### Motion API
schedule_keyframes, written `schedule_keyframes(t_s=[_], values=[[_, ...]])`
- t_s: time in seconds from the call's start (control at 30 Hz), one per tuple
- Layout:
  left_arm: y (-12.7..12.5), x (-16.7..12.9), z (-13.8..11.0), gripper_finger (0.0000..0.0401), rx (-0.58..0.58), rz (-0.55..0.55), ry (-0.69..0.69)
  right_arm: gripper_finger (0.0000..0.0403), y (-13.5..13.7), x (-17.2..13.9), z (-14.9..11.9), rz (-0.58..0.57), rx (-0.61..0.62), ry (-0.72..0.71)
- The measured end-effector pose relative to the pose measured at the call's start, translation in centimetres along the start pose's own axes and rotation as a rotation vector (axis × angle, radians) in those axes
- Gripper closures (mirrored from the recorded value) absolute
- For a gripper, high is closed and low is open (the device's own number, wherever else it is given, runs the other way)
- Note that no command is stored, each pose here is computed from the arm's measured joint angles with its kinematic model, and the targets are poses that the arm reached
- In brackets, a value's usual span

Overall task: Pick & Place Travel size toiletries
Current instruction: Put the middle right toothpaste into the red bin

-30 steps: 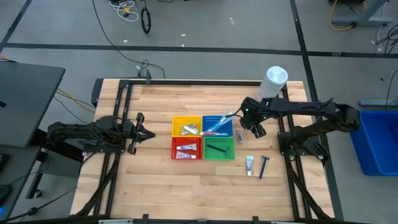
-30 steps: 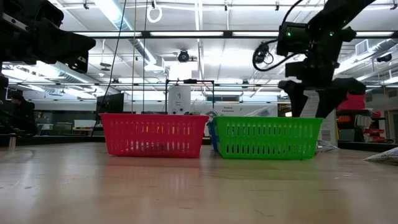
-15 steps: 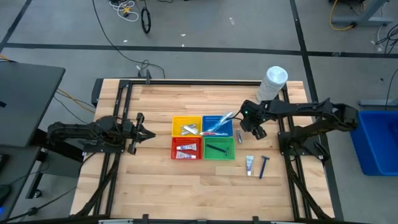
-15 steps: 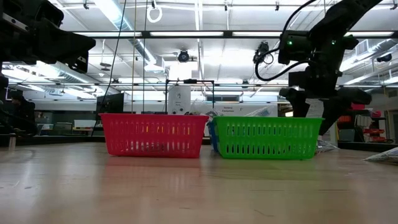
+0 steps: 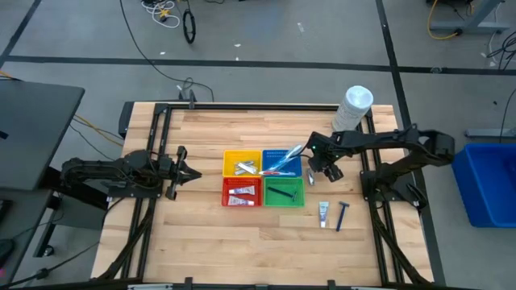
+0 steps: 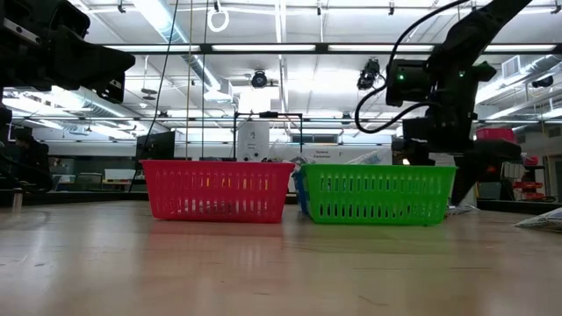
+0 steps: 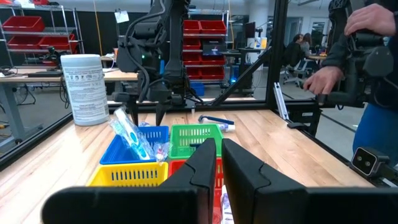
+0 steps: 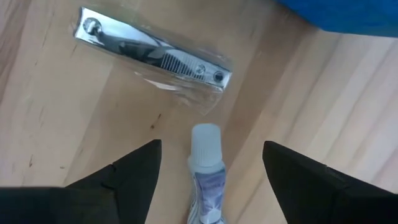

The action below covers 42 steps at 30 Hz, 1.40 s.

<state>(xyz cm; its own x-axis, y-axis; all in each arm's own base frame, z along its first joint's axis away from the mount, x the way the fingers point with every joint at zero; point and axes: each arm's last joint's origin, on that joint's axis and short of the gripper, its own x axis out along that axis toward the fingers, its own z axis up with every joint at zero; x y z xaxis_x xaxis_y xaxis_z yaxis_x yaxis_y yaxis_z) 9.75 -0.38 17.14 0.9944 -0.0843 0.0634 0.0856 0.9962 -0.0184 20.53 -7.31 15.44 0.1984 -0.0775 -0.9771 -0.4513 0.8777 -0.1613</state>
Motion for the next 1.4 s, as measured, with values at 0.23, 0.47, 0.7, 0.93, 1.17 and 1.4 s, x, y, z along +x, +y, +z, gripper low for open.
schedule_keyframes(t_s=[0.23, 0.47, 0.7, 0.93, 1.17, 1.4], values=[[0.0, 0.0, 0.01, 0.0369, 0.0, 0.0, -0.001, 0.0129, -0.04, 0.23, 0.04, 0.004, 0.0, 0.004], [0.0, 0.0, 0.01, 0.0369, 0.0, 0.0, 0.0, 0.0155, -0.12, 0.23, 0.14, -0.005, 0.018, -0.005], [0.0, 0.0, 0.0, 0.0369, 0.0, -0.001, 0.0, 0.018, -0.15, 0.46, 0.21, 0.003, 0.026, -0.008], [0.0, 0.0, 0.01, 0.0369, 0.0, 0.0, 0.0, 0.0197, -0.14, 0.75, 0.2, 0.014, 0.026, 0.002], [0.0, 0.0, 0.0, 0.0369, 0.0, 0.0, 0.0, 0.0225, -0.16, 0.75, 0.22, 0.013, 0.034, 0.0], [0.0, 0.0, 0.0, 0.0369, 0.0, 0.0, 0.0, 0.0265, -0.15, 0.75, 0.21, 0.013, 0.034, 0.001]])
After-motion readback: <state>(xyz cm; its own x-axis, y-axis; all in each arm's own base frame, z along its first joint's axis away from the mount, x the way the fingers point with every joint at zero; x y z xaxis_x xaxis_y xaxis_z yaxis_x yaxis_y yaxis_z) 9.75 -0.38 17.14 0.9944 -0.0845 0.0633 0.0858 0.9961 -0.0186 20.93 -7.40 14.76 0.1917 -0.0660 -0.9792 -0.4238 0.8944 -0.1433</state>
